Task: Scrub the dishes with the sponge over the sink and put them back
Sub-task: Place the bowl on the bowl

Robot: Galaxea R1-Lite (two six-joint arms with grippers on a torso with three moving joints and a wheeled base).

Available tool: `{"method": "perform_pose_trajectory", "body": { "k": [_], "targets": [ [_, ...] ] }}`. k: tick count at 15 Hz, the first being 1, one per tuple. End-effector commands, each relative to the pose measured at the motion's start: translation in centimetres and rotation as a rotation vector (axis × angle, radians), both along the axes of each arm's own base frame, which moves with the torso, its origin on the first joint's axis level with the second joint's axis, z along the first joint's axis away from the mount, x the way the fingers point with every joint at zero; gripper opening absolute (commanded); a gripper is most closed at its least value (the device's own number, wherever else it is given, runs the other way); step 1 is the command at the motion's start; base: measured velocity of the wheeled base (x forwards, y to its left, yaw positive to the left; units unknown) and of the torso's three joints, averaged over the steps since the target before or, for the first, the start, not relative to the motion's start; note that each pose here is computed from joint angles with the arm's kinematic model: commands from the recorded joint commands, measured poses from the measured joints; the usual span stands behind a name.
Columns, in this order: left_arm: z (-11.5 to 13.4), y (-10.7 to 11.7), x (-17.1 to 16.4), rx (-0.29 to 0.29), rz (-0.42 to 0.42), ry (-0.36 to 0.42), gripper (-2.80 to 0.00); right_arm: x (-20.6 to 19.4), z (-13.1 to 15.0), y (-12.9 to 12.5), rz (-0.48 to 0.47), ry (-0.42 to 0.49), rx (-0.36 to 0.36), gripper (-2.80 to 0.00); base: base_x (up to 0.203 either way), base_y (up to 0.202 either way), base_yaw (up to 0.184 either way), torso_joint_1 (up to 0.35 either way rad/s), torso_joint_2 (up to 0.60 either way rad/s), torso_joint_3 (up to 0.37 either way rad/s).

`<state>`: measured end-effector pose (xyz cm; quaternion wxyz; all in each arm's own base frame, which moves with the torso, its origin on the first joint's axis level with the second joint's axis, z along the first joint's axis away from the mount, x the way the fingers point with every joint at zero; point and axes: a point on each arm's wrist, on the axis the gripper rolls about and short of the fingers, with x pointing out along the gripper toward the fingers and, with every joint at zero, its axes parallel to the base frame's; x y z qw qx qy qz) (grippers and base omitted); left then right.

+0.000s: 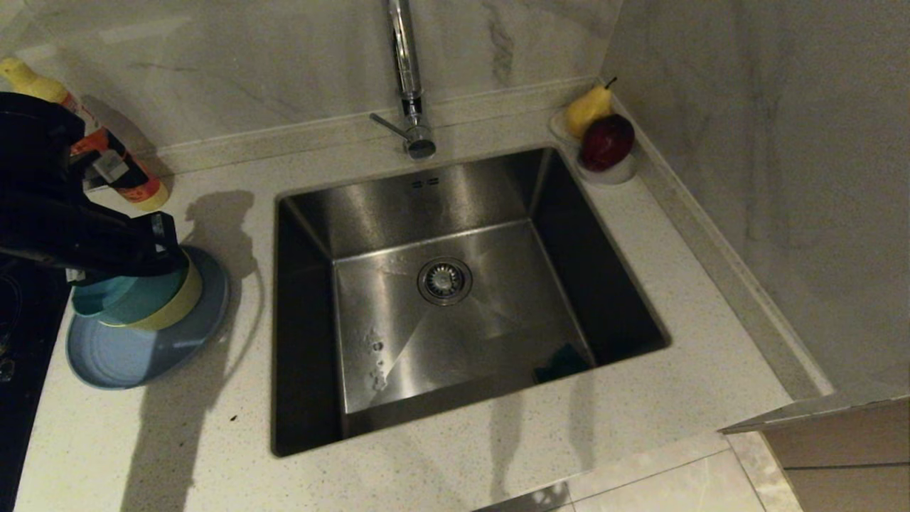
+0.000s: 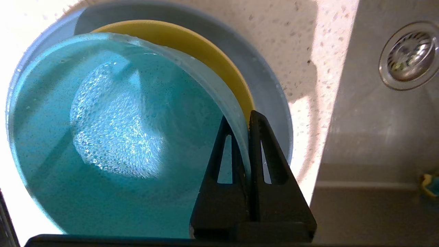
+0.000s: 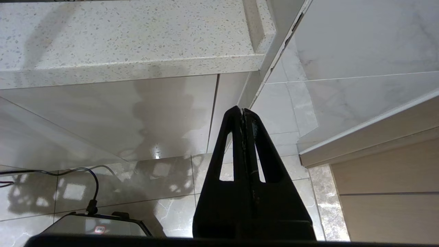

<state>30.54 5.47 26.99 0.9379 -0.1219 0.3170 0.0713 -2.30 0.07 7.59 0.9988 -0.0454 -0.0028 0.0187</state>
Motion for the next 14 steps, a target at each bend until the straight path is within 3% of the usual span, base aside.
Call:
{"method": "perform_pose_trajectory", "body": {
  "k": [1, 2, 7, 11, 13, 14],
  "targets": [
    [-0.4, 0.1, 0.0, -0.003, 0.001, 0.018, -2.8, 0.0, 0.0, 0.0, 0.001, -0.001, -0.001, -2.8, 0.0, 0.0, 0.0, 0.0, 0.0, 0.0],
    [-0.4, 0.1, 0.1, -0.002, 0.0, 0.014, 0.0, 0.0, 0.0, 0.0, 0.001, 0.0, -0.001, -2.8, 0.0, 0.0, 0.0, 0.0, 0.0, 0.0],
    [0.7, 0.1, 0.1, -0.01, 0.002, -0.05, 0.0, 0.0, 0.0, 0.0, 0.001, -0.001, -0.001, -2.8, 0.0, 0.0, 0.0, 0.0, 0.0, 0.0],
    [5.7, -0.3, -1.8, -0.064, 0.054, -0.288, 0.0, 0.0, 0.0, 0.0, 0.001, -0.001, -0.001, -2.8, 0.0, 0.0, 0.0, 0.0, 0.0, 0.0],
    [7.1, -0.6, -3.3, -0.059, 0.053, -0.333, 0.0, 0.0, 0.0, 0.0, 0.001, 0.001, -0.001, -2.8, 0.0, 0.0, 0.0, 0.0, 0.0, 0.0],
    [7.3, -0.7, -3.8, -0.055, 0.052, -0.339, -2.8, 0.0, 0.0, 0.0, 0.001, 0.001, -0.001, -2.8, 0.0, 0.0, 0.0, 0.0, 0.0, 0.0]
  ]
}}
